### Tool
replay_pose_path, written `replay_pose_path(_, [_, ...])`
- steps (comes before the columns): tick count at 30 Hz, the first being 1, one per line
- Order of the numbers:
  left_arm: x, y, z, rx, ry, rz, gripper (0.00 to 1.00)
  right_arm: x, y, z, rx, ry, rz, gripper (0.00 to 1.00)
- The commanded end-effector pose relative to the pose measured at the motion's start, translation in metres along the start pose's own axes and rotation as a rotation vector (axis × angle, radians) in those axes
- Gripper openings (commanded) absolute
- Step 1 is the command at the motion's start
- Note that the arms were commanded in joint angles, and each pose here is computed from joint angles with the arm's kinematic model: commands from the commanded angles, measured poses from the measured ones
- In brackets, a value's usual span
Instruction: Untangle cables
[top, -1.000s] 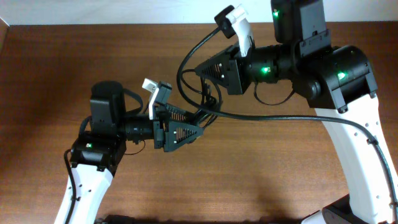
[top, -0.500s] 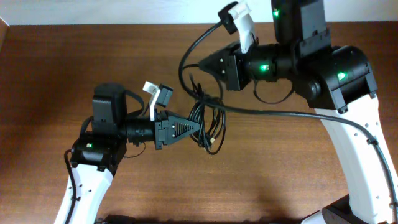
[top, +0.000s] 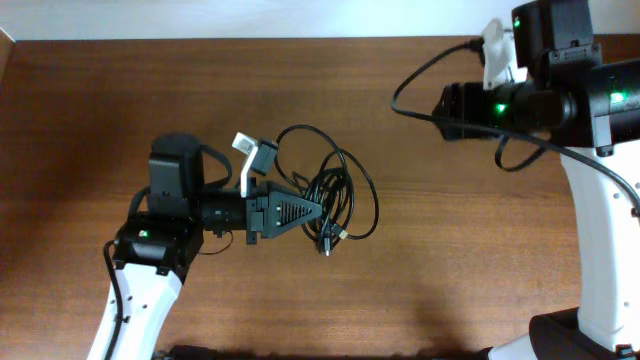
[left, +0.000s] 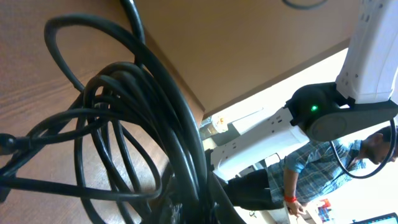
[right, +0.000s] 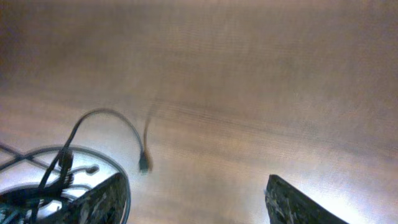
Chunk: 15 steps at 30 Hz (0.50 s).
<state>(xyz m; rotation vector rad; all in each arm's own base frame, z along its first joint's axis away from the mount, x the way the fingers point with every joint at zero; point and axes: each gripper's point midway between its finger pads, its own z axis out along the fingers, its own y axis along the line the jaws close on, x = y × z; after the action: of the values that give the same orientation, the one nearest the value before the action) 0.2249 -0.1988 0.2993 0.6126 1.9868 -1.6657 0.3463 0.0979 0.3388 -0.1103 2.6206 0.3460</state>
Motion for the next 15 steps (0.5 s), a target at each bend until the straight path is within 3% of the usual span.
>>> replay_pose_path(1, [-0.006,-0.01,-0.001,0.038,-0.006,-0.003,0.07,0.017,0.046,-0.008,-0.283,0.069,-0.105,0.71])
replay_pose_path(2, [-0.012,-0.014,-0.001,0.045,-0.016,-0.003,0.07,0.022,0.069,-0.017,-0.429,0.074,-0.189,0.71])
replay_pose_path(4, [-0.018,-0.018,-0.002,0.051,-0.029,-0.021,0.07,0.032,0.091,-0.026,-0.552,0.079,-0.296,0.71])
replay_pose_path(10, [-0.029,-0.026,-0.002,0.065,-0.05,-0.041,0.08,0.04,0.139,-0.023,-0.597,0.05,-0.477,0.67])
replay_pose_path(14, [-0.024,-0.048,0.015,0.134,-0.003,0.034,0.08,0.037,0.141,0.001,-0.596,0.099,-0.451,0.54])
replay_pose_path(15, [-0.025,-0.053,0.018,0.148,-0.001,0.06,0.08,0.036,0.14,0.007,-0.593,0.118,-0.429,0.36])
